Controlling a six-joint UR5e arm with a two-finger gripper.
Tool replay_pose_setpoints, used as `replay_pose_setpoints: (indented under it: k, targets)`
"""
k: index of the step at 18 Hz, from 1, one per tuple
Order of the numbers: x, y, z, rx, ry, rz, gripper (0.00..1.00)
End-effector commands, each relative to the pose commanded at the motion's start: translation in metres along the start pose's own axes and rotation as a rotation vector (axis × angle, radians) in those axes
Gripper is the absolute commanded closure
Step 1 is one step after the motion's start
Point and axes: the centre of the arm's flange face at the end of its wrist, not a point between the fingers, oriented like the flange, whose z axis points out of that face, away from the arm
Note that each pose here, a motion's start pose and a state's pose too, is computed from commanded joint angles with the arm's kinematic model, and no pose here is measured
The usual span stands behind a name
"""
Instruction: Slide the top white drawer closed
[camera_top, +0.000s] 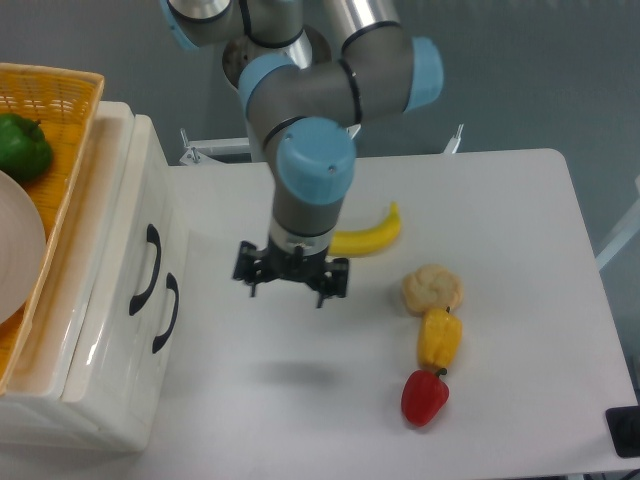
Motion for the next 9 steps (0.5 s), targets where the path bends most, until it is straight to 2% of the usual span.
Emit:
replay_pose_setpoints:
  k: [4,7,9]
  targets:
    - [-0.025,0.016,-0.007,-0.006,-0.023,0.02,0.0]
    - [-0.044,0.032,-0.006,-0.026,-0.009,0.047,0.0]
    - [-0.057,0.052,-0.025,-0.018,-0.018,0.076,0.0]
